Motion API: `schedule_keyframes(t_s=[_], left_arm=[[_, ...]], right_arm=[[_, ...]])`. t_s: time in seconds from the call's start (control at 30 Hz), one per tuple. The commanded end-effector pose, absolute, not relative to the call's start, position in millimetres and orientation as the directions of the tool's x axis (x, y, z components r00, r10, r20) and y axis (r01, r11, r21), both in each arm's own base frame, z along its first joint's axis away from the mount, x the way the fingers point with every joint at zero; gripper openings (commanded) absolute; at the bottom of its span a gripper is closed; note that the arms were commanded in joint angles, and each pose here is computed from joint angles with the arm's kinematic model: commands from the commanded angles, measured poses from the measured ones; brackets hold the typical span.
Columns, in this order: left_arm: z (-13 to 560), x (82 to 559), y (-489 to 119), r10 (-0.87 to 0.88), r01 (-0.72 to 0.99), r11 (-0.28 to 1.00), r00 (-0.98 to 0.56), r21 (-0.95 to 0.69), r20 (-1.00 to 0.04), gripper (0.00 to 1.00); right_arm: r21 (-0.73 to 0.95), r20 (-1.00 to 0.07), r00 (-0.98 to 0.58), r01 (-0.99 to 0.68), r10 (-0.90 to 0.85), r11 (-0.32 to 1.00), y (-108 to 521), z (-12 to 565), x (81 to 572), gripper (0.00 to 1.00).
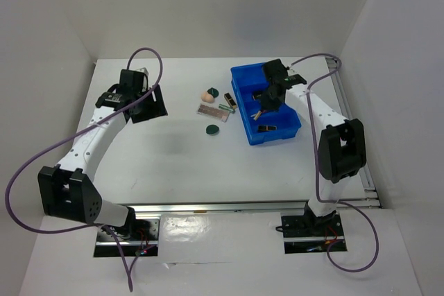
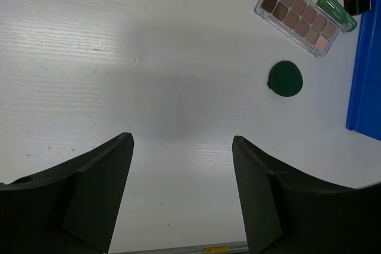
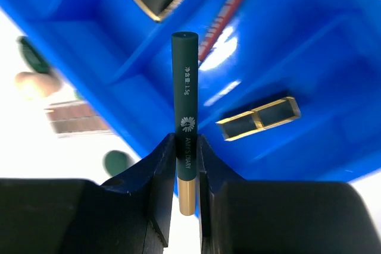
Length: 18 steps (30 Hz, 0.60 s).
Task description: Organize the makeup
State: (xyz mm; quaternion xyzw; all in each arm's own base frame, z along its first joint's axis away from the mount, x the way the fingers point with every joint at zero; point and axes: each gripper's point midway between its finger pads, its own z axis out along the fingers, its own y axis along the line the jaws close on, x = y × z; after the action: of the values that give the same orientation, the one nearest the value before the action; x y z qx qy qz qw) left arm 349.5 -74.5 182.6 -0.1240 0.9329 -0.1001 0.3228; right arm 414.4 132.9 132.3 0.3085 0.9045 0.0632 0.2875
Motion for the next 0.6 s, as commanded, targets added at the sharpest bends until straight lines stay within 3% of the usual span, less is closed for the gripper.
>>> schedule_keyframes(t_s=[0.0,0.2,0.43,0.57], left_arm=[[200,359,-76,-0.292,-0.149,0.951,-0.729,-0.272,-0.620,0.81],[196,357,-77,-0.289,-0.149,0.951,-0.742,-0.272,-0.604,0.81],[198,357,-75,-0.290,-0.154,0.952,-0.740,-0.266,-0.607,0.81],[198,357,-75,-0.290,-0.154,0.952,-0.740,-0.266,-0.607,0.81]], right_arm=[[0.458,-0.488,-0.548,0.502,0.679,0.734,147,165,441,0.04],[0.559,-0.384,-0.449,0.583,0.807,0.590,127,147,461,0.04],[0.574,-0.344,-0.425,0.610,0.837,0.546,120,130,469,0.04],[0.580,-0.332,-0.414,0.619,0.848,0.529,120,125,469,0.10]])
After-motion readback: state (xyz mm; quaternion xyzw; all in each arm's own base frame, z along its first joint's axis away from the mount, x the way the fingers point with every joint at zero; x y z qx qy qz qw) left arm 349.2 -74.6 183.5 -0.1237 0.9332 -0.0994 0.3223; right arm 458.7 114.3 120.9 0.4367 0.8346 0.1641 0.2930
